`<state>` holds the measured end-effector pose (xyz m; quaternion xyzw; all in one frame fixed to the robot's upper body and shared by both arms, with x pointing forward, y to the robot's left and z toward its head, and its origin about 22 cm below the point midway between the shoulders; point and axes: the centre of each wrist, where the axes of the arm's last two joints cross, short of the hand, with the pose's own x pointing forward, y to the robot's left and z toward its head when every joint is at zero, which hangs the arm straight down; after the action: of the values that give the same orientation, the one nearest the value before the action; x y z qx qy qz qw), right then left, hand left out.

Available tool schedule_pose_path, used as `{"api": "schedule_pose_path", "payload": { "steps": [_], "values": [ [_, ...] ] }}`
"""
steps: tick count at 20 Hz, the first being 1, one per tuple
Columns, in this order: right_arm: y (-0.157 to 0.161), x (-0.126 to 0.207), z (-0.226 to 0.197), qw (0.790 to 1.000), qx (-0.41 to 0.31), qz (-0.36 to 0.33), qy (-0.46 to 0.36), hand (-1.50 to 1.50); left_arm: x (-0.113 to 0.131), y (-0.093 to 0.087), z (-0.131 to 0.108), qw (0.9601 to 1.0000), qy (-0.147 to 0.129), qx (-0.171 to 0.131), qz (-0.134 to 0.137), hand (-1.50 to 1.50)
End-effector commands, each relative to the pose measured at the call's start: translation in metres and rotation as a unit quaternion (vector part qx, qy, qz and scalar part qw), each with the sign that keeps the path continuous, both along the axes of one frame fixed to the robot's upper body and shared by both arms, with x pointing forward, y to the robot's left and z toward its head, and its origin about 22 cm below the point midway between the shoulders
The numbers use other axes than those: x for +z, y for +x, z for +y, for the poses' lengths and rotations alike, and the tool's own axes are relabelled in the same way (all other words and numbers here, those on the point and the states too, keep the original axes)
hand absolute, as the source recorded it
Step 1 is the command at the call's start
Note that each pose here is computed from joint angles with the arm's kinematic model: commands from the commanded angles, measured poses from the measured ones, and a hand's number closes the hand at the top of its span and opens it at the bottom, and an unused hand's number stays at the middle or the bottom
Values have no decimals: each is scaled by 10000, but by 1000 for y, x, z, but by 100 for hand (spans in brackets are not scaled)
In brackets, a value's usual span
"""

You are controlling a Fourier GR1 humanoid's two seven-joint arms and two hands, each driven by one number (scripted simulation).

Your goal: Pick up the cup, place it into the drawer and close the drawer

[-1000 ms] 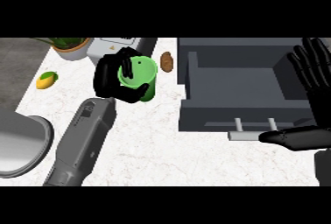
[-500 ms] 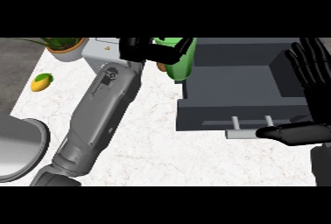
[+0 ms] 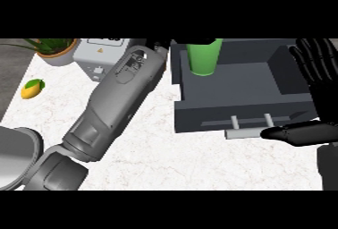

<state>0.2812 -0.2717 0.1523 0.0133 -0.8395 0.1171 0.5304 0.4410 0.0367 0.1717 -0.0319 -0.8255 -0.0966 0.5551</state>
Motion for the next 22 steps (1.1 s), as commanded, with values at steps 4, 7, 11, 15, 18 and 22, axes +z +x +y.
{"api": "schedule_pose_path", "payload": {
  "steps": [4,7,11,15,18,22],
  "values": [
    [0,-5,9,9995,258,-131,81,-150,-21,6,-3,9958,679,31,607,150],
    [11,11,12,9991,378,-196,-17,-150,-31,3,-5,9893,1157,-209,866,150],
    [13,7,32,9979,613,-197,-28,-150,-66,-1,9,9868,1215,-225,1048,150],
    [16,4,33,9970,753,-194,9,-150,-60,-3,3,9884,1125,-295,977,-150],
    [17,9,44,9917,1273,-148,60,-150,-69,-6,7,9934,607,-326,912,-150],
    [17,11,56,9710,2386,-168,-41,150,-52,-6,1,9960,-113,-508,721,-150]
  ]
}}
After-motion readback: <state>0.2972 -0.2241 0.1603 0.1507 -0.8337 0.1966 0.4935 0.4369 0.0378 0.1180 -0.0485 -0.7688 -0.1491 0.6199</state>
